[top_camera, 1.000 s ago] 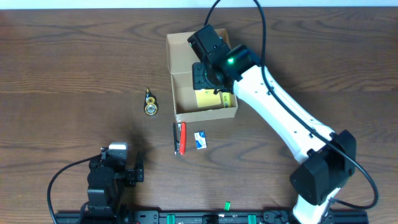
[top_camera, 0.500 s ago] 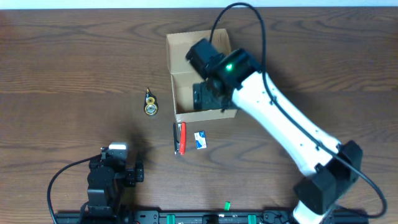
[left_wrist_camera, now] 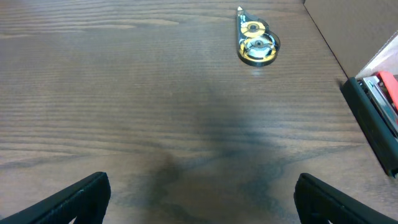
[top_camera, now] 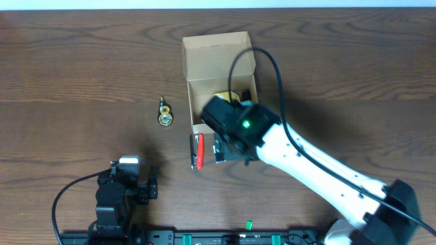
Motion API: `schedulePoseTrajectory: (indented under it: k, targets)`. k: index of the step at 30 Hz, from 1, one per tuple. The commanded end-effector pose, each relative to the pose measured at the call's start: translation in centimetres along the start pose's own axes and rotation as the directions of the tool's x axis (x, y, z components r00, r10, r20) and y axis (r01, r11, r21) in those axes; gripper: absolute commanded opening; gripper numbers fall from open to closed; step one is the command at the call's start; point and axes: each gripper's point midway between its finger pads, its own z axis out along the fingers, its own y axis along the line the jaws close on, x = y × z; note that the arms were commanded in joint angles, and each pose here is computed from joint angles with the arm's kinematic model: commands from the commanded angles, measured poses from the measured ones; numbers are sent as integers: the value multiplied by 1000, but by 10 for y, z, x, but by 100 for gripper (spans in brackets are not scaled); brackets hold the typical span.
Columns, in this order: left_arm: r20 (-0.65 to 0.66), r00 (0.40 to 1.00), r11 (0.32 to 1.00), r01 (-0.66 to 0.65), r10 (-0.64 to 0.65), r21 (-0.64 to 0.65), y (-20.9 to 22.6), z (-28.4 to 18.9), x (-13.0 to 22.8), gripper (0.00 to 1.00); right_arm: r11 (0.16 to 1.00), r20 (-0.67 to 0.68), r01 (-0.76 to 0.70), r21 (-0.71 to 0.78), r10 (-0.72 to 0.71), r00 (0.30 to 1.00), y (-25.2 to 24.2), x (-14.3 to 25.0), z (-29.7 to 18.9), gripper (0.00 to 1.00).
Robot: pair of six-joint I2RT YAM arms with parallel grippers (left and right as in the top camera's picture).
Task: Pack container
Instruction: 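Withdraw the right gripper from the box toward the blue staples box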
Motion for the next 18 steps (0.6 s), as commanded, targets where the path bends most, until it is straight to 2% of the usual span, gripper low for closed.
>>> schedulePoseTrajectory:
  k: [1,6,12,18]
  targets:
    - [-9,1000,1000,-16,15,-21,3,2,4,95,998,59,8,-55,-5,998,-11,9,-9,99]
    - [-9,1000,1000,-16,15,-21,3,2,4,95,995,88,33,-95,-25,996,-23,25,9,99]
    - [-9,1000,1000,-16,16,-21,3,2,4,95,973,25,78,-216,-74,997,-9,55,56,99]
    - [-9,1000,1000,-16,15,-21,3,2,4,96,974,42,-30,-226,41,998,-8,51,67,99]
